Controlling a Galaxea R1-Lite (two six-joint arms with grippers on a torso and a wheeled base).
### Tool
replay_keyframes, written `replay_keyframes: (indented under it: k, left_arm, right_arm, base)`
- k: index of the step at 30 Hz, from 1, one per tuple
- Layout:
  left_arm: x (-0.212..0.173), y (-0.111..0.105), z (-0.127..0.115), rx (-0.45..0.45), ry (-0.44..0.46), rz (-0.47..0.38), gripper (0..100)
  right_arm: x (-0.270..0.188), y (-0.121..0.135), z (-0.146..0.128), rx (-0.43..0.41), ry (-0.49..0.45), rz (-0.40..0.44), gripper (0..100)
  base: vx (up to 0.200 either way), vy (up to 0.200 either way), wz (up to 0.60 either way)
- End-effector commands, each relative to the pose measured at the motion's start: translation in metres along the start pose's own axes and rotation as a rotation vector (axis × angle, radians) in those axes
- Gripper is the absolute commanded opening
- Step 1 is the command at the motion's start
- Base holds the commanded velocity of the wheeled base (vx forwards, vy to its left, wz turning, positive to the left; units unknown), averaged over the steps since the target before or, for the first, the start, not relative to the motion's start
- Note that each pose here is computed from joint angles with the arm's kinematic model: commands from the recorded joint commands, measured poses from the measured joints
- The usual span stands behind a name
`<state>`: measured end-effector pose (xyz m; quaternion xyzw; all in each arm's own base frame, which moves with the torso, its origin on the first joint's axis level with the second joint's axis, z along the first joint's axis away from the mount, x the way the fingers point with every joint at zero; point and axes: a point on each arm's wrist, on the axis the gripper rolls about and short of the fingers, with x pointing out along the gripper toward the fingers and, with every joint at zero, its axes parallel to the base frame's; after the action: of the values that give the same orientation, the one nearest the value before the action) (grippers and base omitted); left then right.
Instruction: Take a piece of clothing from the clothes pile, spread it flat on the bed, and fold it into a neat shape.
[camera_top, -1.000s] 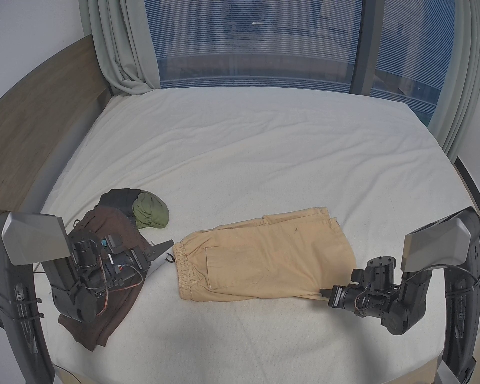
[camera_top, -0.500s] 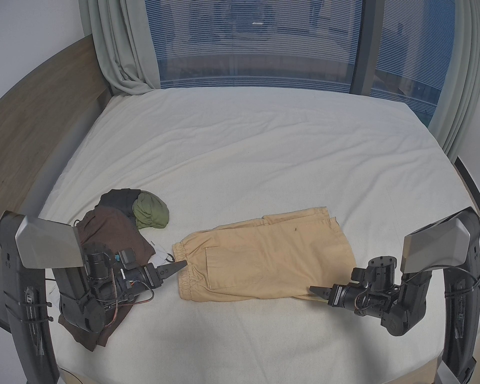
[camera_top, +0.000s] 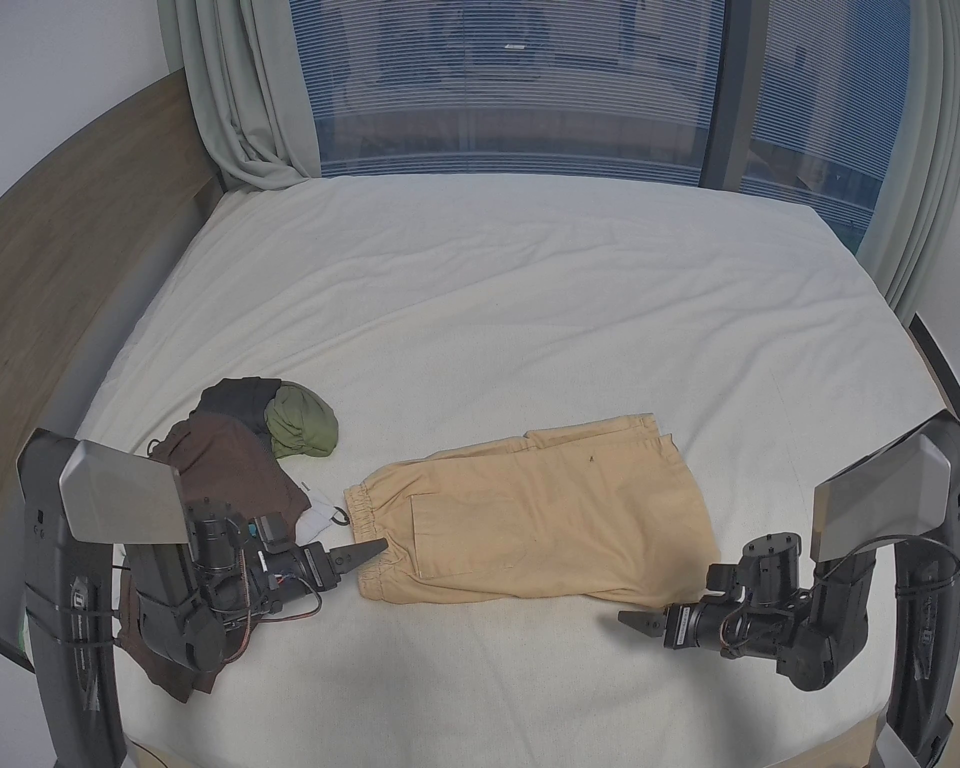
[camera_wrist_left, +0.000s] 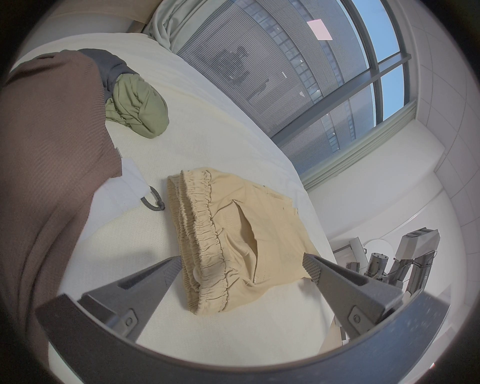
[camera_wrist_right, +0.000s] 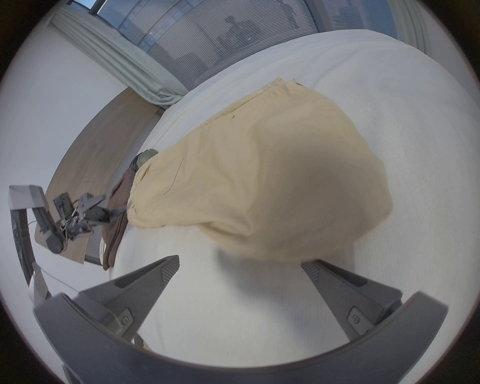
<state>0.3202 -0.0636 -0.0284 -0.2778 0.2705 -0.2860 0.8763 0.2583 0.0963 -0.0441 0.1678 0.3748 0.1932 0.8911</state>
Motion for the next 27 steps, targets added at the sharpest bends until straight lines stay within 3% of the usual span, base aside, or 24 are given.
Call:
replay_keyframes:
  k: [1, 11, 27]
  left_arm:
    - [0.006, 0.005, -0.005, -0.004, 0.01, 0.006, 100]
    - [0.01, 0.012, -0.005, 0.005, 0.002, 0.016, 100]
    - [0.014, 0.015, -0.007, 0.005, 0.005, 0.014, 100]
  right_arm:
    - [-0.011, 0.011, -0.009, -0.034, 0.029, 0.033, 100]
    - [-0.039, 0.045, -0.021, -0.122, 0.05, 0.136, 100]
    - [-0.056, 0.071, 0.008, -0.164, -0.108, 0.289, 100]
  base:
    - [0.0, 0.0, 0.0]
    - [0.0, 0.0, 0.0]
    - [0.0, 0.0, 0.0]
